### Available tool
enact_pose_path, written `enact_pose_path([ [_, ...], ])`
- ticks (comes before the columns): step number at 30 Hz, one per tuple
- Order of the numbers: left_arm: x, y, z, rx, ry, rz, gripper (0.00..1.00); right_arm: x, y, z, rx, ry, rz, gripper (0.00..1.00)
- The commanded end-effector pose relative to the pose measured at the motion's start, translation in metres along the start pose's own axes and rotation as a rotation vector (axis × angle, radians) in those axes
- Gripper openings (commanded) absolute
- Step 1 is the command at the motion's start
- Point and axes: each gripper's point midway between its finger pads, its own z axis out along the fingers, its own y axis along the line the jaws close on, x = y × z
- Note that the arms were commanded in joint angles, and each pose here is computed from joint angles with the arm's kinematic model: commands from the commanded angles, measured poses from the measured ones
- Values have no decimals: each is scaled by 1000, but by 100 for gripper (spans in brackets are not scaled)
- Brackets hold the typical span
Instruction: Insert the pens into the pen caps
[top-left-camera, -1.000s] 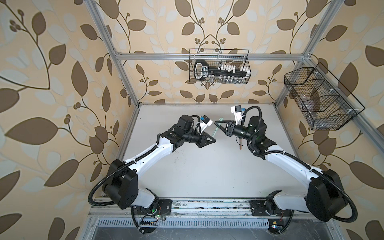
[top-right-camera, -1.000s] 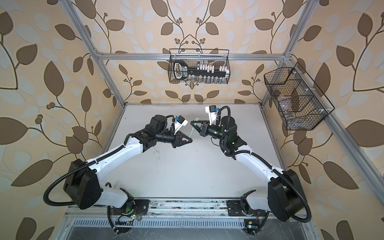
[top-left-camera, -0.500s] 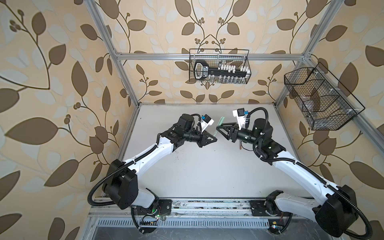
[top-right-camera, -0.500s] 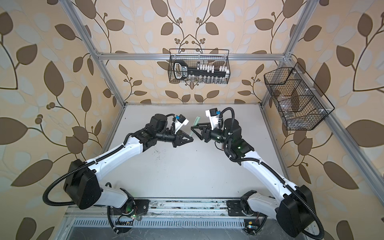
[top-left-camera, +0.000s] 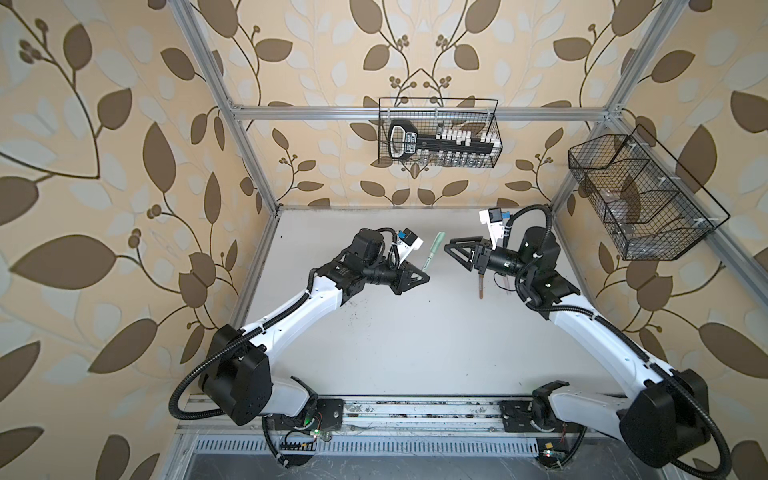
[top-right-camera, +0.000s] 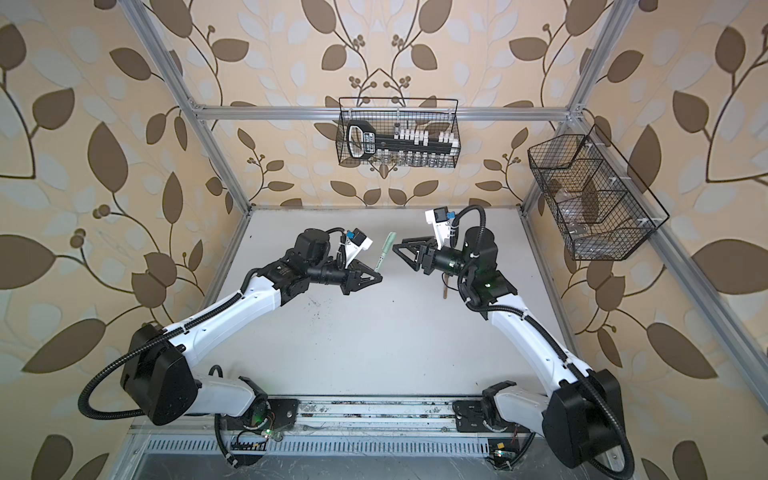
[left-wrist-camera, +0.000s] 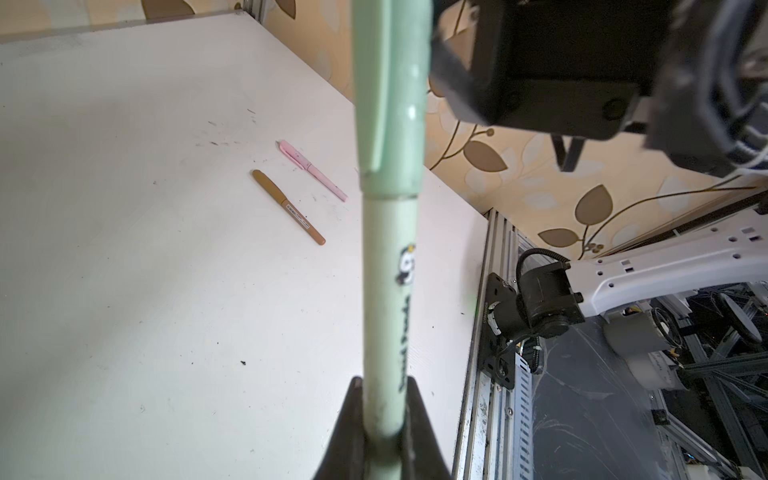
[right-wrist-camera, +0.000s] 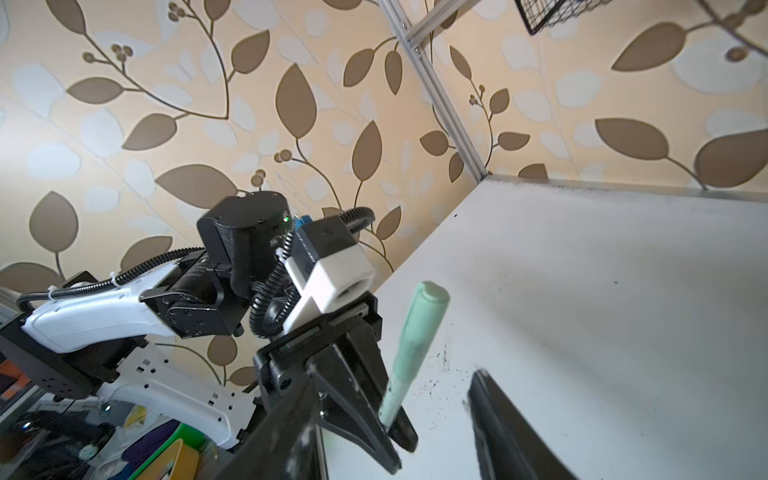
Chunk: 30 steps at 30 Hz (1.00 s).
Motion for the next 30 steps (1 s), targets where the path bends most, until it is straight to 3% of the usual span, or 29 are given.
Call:
enact_pose_path([
  [1,-12,-13,-11,16,-46,41,0,-9,21,7,-121,13,-26,60],
  [10,-8,-13,-9,23,-36,37,0,-17,18,26,-164,25,-37,59],
  [15,-6,-14,-7,29,-29,35,0,-20,17,35,-182,27,-32,49],
  [17,-6,-14,-7,30,-28,36,0,-20,15,38,-183,30,-28,41],
  [23,-8,-10,-7,7,-23,21,0,-20,14,41,-190,37,-20,2],
  [25,-8,-9,-6,1,-13,9,20,-18,14,40,-185,43,-25,0],
  [27,-8,-11,-6,11,-5,3,27,-17,13,39,-170,49,-35,0],
  [29,-7,-11,-6,13,-5,3,42,-16,11,37,-153,57,-41,0],
  [30,-7,-12,-7,15,-6,4,43,-17,10,35,-147,55,-44,0],
])
